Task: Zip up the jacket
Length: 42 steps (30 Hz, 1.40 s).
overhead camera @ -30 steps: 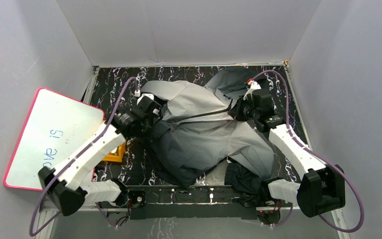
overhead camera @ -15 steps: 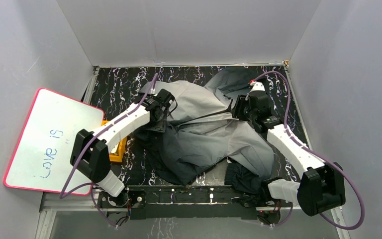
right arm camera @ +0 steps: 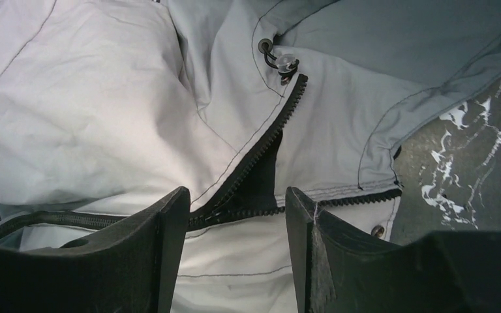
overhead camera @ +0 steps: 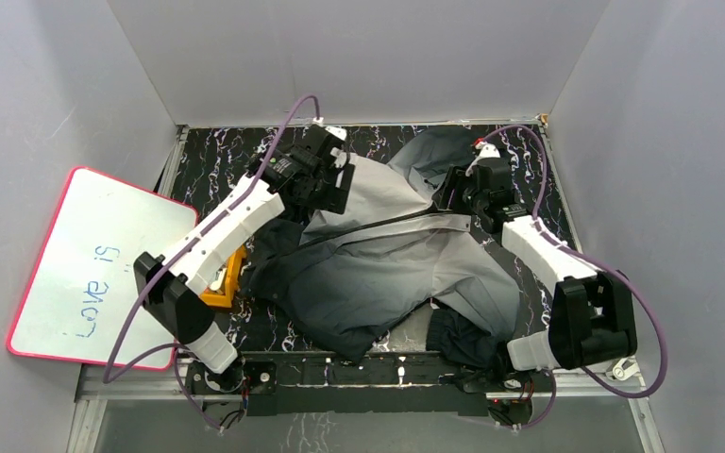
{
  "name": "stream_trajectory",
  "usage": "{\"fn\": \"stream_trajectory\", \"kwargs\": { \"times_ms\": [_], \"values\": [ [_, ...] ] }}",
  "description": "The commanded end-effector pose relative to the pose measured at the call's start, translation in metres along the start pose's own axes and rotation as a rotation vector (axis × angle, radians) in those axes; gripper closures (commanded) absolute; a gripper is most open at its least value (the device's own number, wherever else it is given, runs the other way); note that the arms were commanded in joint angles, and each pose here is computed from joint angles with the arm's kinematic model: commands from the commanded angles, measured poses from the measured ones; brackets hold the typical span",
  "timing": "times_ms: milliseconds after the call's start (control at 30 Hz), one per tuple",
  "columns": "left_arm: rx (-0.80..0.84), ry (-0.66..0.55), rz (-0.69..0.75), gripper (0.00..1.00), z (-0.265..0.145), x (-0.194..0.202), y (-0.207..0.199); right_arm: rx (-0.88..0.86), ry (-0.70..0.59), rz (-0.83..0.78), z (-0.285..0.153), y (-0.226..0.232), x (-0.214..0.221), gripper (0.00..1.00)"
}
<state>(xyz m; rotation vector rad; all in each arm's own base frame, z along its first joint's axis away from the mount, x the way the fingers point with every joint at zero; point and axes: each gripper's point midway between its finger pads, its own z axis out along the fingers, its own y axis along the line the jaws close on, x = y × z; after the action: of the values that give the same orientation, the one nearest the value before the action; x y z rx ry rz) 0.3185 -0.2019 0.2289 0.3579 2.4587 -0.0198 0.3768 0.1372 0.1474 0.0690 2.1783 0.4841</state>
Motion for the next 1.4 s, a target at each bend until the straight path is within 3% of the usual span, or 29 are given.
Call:
{"fn": "stream_trajectory", "kwargs": {
  "times_ms": [0, 167, 467, 967, 1367],
  "values": [
    [0.190, 0.020, 0.109, 0.27, 0.007, -0.002, -0.052, -0.194, -0.056, -0.013, 0.004, 0.029, -0.031, 0.37],
    [0.315, 0.042, 0.155, 0.27, 0.028, -0.002, -0.097, -0.269, -0.007, 0.032, 0.013, 0.028, -0.020, 0.37],
    [0.382, 0.078, 0.156, 0.27, 0.067, -0.001, -0.128, -0.376, 0.035, 0.125, 0.016, 0.022, -0.005, 0.39],
    [0.354, 0.106, 0.143, 0.28, 0.089, 0.011, -0.129, -0.466, 0.090, 0.179, 0.019, 0.027, 0.014, 0.44],
    [0.337, 0.134, 0.139, 0.28, 0.099, 0.024, -0.126, -0.441, 0.061, 0.179, 0.008, 0.025, 0.008, 0.60]
  ]
}}
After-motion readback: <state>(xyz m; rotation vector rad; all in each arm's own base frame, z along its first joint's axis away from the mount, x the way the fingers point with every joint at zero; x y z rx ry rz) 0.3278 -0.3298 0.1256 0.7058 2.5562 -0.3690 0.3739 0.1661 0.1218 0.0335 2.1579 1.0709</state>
